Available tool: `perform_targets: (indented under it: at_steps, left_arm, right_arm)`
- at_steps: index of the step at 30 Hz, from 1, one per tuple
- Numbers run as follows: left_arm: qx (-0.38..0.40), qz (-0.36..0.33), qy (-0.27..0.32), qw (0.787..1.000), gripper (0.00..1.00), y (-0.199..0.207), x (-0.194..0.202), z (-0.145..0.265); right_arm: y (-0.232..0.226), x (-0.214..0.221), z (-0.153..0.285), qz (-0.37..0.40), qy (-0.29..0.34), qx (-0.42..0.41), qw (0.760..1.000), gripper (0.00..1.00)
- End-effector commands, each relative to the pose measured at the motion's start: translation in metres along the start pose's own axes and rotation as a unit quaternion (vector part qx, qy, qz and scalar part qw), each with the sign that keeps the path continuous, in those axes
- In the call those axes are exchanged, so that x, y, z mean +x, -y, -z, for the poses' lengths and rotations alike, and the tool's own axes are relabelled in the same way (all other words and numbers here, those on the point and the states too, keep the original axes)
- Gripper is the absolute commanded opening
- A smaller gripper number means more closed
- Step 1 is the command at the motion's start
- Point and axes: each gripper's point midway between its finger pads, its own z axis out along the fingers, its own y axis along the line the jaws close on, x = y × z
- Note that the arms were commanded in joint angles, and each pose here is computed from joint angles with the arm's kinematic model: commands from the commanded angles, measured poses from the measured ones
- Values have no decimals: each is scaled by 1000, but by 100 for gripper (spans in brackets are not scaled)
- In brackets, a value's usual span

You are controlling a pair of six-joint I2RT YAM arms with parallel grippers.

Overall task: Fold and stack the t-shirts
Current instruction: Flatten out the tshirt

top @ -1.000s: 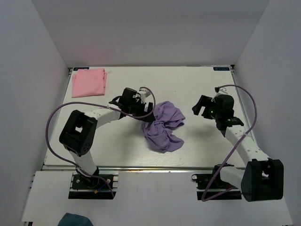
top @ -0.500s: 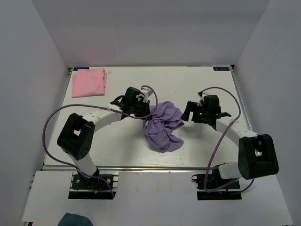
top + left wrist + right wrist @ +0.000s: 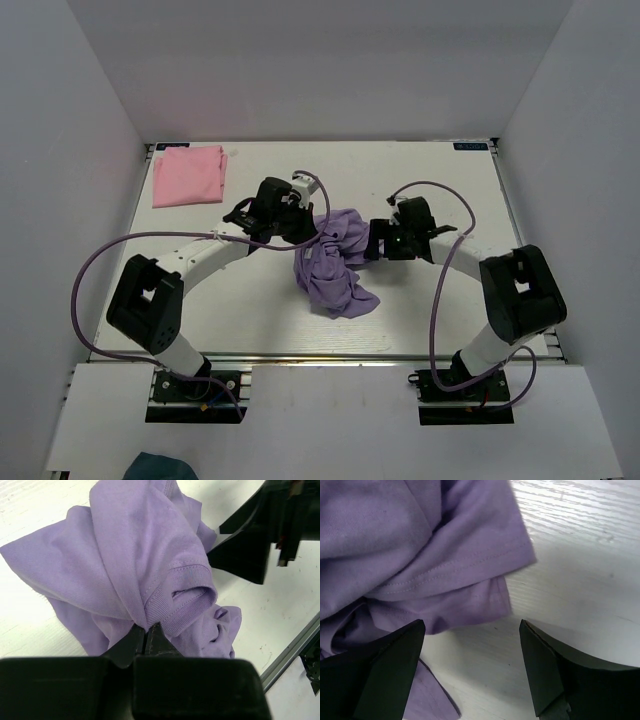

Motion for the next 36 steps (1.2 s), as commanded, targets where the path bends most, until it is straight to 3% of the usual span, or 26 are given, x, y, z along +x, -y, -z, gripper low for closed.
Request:
perform_targets:
  at_steps: [1,3,4,7,10,13,17,24,30,36]
  left_arm:
    - [8,-18,32,999,0,10,-24,16]
    - [9,-19,36,999,1,12,-27,18]
    - [9,-19,36,999,5,12,-27,18]
    - [6,-21,41,999,8,12,-30,21]
    - [-9,-16,31,999,4,6,-24,22]
    - [-14,-22,35,999,0,6,-28,27]
    - [-24,-42,74,996,0,10,-48,47]
    - [-24,-89,171,981,0,31,-109,91]
    - [-68,-126,274,951,0,40,-169,151]
    - [-166,-121,336,919,0,20,-198,209]
  right_arm:
    - [-17,-20,-7,20,20,-8,1000,81]
    - [-17,-25,-12,14,28,-2,1000,77]
    - [-17,-25,-15,11,27,0,1000,66]
    - [-17,-34,-18,-4,62,2,998,46]
    - [-13,-41,-18,-17,79,16,997,1]
    - [-4,-48,-14,-18,101,41,994,0]
    - [3,-76,14,-20,175,72,982,0]
    - [10,-137,88,-13,315,132,940,0]
    - [30,-203,199,-34,451,254,855,0]
    - [27,-236,317,-30,563,300,769,0]
